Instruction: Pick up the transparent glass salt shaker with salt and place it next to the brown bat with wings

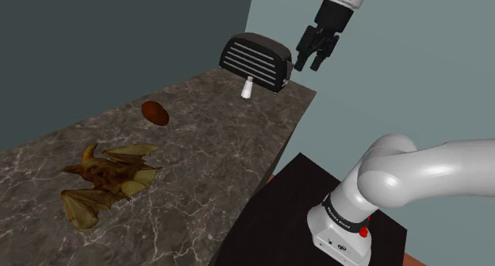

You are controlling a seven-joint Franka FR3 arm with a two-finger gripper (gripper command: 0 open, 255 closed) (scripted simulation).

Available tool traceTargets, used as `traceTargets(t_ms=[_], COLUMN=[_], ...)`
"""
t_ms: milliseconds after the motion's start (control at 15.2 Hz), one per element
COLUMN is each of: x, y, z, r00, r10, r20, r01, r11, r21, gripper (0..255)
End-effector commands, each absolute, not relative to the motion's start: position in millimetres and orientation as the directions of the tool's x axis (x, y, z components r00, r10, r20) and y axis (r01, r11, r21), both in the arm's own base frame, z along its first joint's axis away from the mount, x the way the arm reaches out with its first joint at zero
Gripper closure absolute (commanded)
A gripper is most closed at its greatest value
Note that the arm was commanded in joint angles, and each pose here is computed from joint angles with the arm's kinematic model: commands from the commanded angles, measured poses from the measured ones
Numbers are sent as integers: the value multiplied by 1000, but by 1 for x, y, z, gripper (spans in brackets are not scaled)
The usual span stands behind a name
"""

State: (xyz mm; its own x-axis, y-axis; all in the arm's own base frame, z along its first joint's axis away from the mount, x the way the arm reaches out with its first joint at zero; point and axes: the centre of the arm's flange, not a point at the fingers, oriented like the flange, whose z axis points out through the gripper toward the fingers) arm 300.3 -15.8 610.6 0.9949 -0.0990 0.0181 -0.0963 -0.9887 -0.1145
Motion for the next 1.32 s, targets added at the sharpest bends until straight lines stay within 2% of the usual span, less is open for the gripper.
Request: traceTargets(t_ms=[0, 1254], x=[300, 487], y=[-16, -132], z=[611, 495], r00=[995, 982], r10=[-99, -191], r20=[18, 14], r01=[-96, -189], r11=[-989, -978], r21=[-114, -94], gripper=[0, 0])
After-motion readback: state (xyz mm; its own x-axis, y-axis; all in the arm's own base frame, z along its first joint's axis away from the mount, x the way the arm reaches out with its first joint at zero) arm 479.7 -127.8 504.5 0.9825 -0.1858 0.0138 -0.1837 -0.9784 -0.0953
